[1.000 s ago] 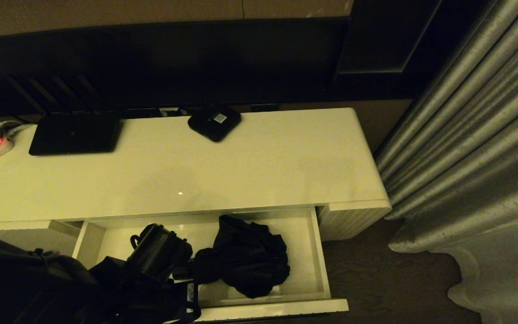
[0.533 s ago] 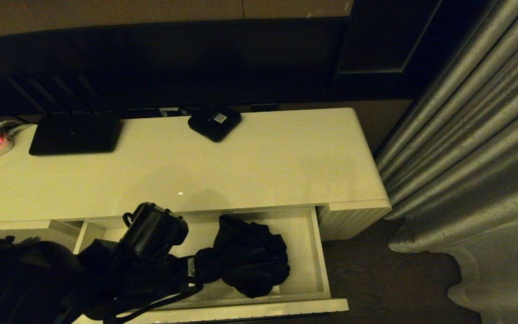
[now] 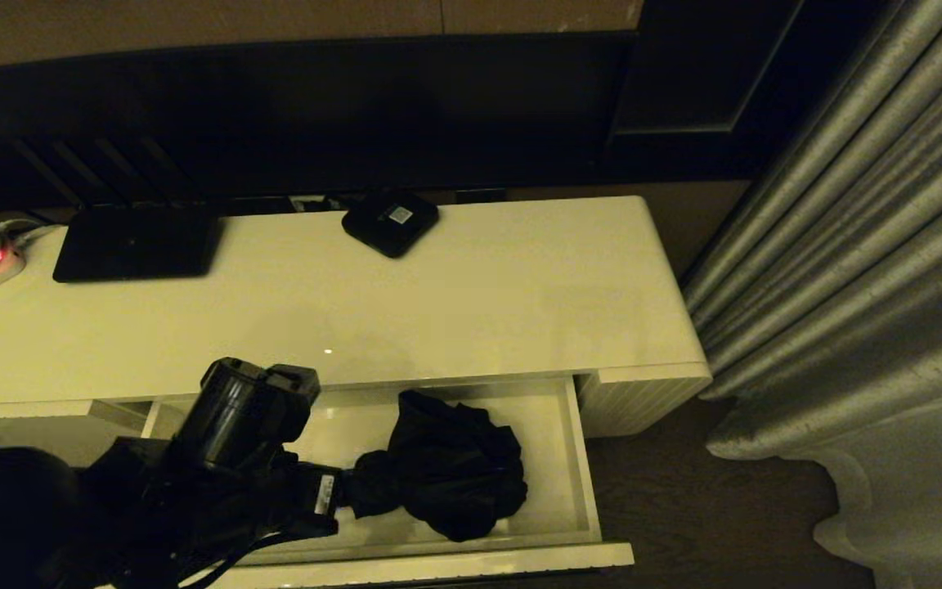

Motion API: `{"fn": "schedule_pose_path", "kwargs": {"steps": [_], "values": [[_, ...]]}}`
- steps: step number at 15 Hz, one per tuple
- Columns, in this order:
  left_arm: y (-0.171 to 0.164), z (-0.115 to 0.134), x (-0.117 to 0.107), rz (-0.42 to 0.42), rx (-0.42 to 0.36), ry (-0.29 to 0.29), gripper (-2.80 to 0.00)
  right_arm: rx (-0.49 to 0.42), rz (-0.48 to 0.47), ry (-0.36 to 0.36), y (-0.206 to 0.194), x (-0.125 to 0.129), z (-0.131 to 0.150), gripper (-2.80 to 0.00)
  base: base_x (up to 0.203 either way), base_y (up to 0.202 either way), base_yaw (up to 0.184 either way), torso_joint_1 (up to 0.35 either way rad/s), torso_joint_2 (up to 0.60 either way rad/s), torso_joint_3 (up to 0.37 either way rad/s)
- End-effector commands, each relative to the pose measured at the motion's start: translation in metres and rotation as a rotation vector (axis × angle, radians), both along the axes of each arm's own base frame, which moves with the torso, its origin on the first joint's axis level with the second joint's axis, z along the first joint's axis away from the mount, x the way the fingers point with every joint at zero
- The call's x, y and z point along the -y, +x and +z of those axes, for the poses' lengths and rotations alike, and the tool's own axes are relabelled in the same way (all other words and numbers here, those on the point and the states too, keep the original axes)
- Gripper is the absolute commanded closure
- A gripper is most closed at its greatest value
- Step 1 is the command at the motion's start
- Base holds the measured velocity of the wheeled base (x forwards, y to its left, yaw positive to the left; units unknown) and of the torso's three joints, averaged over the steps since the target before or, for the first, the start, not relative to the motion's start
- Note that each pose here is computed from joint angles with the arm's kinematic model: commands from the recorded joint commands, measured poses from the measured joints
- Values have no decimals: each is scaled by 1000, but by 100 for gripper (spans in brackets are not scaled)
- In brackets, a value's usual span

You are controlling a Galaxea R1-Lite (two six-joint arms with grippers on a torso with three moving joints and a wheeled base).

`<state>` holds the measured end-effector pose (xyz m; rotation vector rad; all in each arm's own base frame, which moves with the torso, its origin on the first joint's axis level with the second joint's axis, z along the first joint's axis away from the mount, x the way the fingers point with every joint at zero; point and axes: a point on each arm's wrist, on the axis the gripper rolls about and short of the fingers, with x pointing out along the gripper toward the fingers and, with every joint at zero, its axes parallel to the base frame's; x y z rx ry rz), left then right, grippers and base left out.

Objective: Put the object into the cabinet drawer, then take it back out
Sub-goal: Take the umbrella out of the drawer and put it on the table

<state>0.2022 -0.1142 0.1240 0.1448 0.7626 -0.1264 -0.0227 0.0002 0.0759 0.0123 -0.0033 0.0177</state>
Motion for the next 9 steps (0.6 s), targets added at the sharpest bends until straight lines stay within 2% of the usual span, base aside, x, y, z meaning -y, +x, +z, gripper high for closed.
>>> {"fn": "schedule_pose_path", "kwargs": {"steps": [1, 4, 5, 7, 9], "values": [[-3, -1, -7, -181, 22, 196, 0, 0, 1, 0, 0, 0, 0, 0, 0, 0, 0, 0, 0, 0], [3, 0, -16, -417, 39, 451, 0, 1, 1, 0, 0, 0, 0, 0, 0, 0, 0, 0, 0, 0], [6, 1, -19, -477, 40, 512, 0, 0, 1, 0, 0, 0, 0, 0, 0, 0, 0, 0, 0, 0], [15, 8, -17, -573, 68, 608, 0, 0, 1, 0, 0, 0, 0, 0, 0, 0, 0, 0, 0, 0], [24, 11, -13, -667, 74, 659, 0, 0, 1, 0, 0, 0, 0, 0, 0, 0, 0, 0, 0, 0]]}}
